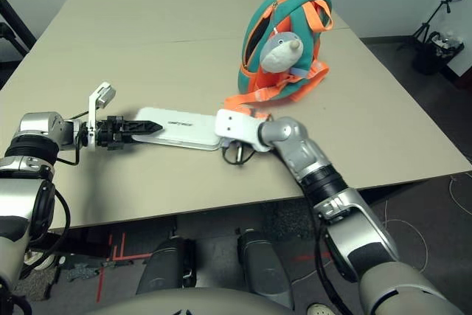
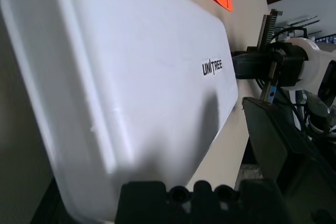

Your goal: Put the pencil case into the backpack and zip it.

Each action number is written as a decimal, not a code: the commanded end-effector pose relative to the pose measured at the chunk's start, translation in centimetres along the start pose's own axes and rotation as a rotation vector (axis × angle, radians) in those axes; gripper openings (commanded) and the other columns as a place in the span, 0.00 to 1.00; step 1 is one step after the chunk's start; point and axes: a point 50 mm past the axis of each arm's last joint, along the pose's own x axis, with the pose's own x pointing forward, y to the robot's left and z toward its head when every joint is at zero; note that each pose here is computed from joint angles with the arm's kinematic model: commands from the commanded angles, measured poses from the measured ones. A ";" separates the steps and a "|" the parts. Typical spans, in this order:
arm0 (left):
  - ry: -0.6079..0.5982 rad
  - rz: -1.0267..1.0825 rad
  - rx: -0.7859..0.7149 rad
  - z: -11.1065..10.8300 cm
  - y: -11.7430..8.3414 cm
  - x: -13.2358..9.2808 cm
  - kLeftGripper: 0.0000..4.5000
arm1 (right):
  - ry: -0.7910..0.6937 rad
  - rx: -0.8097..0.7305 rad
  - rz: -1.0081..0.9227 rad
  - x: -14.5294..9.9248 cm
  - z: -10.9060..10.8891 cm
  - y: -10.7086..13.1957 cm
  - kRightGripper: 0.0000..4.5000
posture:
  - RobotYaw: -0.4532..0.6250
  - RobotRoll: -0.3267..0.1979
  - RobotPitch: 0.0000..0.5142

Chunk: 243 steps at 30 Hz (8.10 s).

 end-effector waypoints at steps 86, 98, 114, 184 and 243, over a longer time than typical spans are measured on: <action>-0.625 -0.133 0.429 6.4 -7.9 -2.2 0.24 | -0.288 0.880 -0.918 -14.5 -9.7 -10.1 1.00 | 0.35 0.62 0.11; -0.658 -0.119 0.451 6.9 -8.0 -2.8 0.24 | -0.403 0.852 -0.829 -13.6 -8.2 -10.7 0.12 | 0.35 0.62 0.10; -0.688 -0.113 0.483 7.7 -8.4 -4.3 0.24 | -0.639 0.730 -0.483 -15.5 1.2 -6.2 0.05 | 0.33 0.62 0.11; -0.418 -0.313 0.453 3.9 -10.2 -1.9 0.24 | -0.561 0.874 -0.423 -14.8 0.5 -1.1 0.05 | 0.29 0.62 0.13; -0.412 -0.359 0.747 4.6 -13.8 6.9 1.00 | -0.562 0.864 -0.376 -14.5 1.1 -1.0 0.05 | 0.27 0.62 0.17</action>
